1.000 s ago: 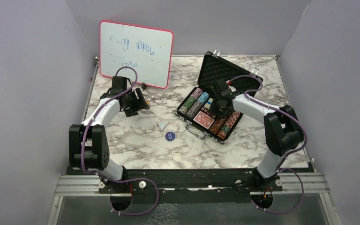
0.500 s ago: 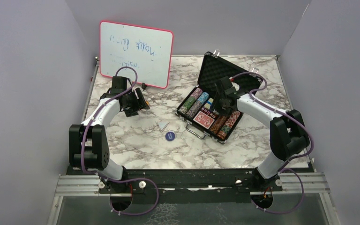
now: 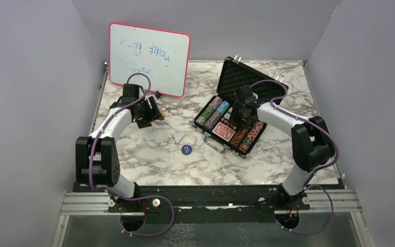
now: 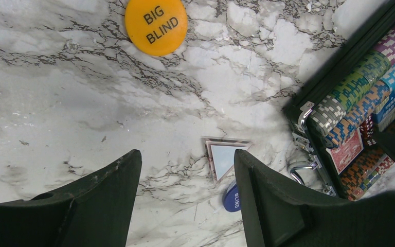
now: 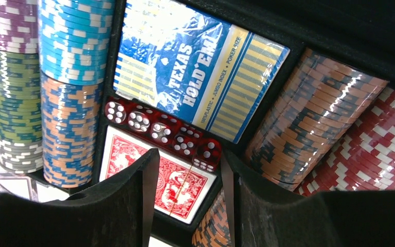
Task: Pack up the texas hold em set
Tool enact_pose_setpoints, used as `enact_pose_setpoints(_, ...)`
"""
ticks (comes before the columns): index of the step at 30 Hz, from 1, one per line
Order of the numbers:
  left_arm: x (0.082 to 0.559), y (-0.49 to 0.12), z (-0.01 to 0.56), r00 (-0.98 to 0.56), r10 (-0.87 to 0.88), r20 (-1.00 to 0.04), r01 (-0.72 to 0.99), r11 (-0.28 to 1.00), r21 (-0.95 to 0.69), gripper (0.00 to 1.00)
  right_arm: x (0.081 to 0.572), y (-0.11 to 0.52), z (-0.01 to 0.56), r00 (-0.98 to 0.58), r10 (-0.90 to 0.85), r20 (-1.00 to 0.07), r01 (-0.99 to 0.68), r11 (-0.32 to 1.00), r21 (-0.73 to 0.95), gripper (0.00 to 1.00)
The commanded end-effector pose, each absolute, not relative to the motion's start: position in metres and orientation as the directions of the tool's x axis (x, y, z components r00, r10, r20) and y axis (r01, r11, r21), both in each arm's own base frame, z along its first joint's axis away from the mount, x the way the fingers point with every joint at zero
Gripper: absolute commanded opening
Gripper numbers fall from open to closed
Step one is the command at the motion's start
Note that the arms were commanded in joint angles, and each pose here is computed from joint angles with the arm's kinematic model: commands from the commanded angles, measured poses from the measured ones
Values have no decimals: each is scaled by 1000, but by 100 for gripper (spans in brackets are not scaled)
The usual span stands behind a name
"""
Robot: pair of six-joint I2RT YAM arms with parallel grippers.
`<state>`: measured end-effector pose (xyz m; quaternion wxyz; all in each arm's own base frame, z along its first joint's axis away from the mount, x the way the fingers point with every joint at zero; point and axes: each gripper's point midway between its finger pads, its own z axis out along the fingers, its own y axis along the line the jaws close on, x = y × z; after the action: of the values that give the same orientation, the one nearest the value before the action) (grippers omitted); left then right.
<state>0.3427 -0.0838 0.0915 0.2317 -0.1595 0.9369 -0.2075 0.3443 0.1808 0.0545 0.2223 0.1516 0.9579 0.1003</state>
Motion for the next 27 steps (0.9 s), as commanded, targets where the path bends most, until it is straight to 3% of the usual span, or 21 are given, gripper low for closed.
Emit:
enact_pose_setpoints(1, 347, -83, 97, -835, -385, -394, -187, 871, -455, 69, 353, 189, 48, -863, 324, -387, 224, 933, 282, 50)
enact_pose_setpoints(8, 347, -83, 97, -835, -384, -394, -187, 872, -453, 69, 351, 188, 45, -863, 330, -383, 233, 931, 280, 53)
enact_pose_setpoints(16, 345, -83, 97, -835, -384, -394, -187, 872, -453, 69, 360, 164, 76, -805, 329, -494, 258, 944, 208, 65)
enact_pose_setpoints(27, 345, -83, 96, -836, -383, -393, -187, 872, -452, 69, 357, 191, 77, -839, 302, -453, 163, 933, 321, 55)
